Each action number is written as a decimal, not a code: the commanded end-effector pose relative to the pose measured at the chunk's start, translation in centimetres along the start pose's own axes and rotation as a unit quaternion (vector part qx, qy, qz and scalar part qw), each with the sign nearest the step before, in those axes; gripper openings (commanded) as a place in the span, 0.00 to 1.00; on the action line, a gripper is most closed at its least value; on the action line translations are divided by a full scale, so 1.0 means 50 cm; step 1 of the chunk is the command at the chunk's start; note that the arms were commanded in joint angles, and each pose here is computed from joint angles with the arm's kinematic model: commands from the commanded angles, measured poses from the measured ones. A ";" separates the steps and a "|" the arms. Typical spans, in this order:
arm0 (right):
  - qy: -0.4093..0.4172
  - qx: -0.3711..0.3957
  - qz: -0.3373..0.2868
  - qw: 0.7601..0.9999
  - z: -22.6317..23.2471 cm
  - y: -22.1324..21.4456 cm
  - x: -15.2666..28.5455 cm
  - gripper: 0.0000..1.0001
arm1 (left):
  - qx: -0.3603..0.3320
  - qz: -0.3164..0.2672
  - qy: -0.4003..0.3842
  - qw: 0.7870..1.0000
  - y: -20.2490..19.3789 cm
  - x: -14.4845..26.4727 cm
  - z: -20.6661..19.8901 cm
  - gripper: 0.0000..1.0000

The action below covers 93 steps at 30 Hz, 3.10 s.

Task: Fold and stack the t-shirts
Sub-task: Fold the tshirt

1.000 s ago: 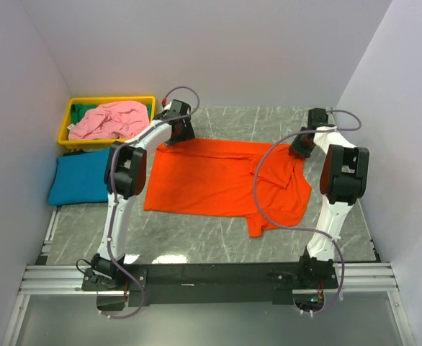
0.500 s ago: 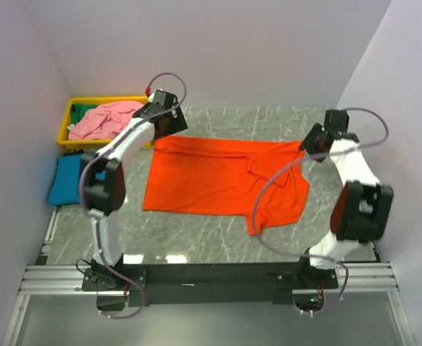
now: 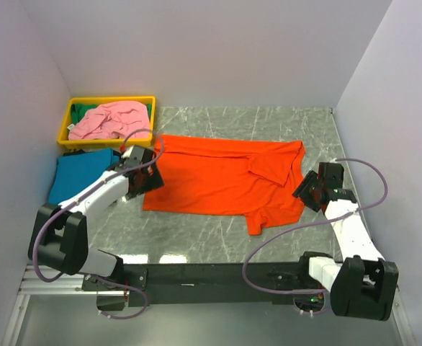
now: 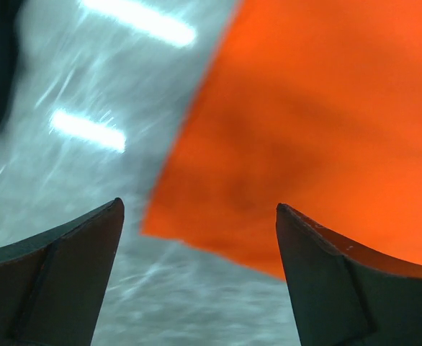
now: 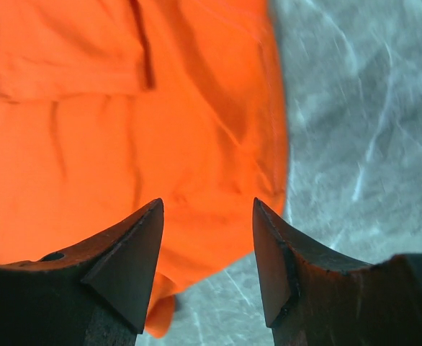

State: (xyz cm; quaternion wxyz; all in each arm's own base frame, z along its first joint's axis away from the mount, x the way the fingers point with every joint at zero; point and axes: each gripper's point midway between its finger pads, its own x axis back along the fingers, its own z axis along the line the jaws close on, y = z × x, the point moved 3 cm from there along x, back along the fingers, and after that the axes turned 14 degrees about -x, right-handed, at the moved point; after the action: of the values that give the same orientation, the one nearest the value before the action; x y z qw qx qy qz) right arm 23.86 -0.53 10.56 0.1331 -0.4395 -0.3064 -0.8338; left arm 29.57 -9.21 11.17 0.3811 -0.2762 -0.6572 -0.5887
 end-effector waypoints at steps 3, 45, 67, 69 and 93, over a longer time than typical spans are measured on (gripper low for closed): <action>-0.018 0.005 -0.016 1.000 -0.028 -0.009 -0.007 0.59 | 0.048 0.010 0.016 0.999 -0.044 -0.021 0.043 0.90; -0.104 -0.025 0.068 0.992 -0.105 -0.055 -0.085 0.52 | 0.059 0.085 0.052 0.993 -0.147 -0.059 0.066 0.01; -0.104 -0.044 0.027 0.993 -0.106 -0.029 -0.023 0.00 | 0.041 0.073 0.072 0.994 -0.109 0.000 0.108 0.01; -0.099 -0.041 0.028 0.994 -0.094 -0.020 -0.022 0.00 | 0.039 0.074 0.069 0.994 -0.099 0.003 0.106 0.01; -0.070 -0.045 0.042 0.996 0.032 0.105 -0.100 0.00 | 0.037 0.040 0.068 0.996 0.113 -0.108 0.043 0.01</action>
State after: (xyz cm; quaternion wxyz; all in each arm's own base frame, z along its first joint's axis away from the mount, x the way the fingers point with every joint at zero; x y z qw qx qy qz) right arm 27.71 -2.90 7.97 0.1500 -0.5380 -0.2492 -0.7912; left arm 34.60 -6.12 8.66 0.4765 -0.2746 -0.6277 -0.5510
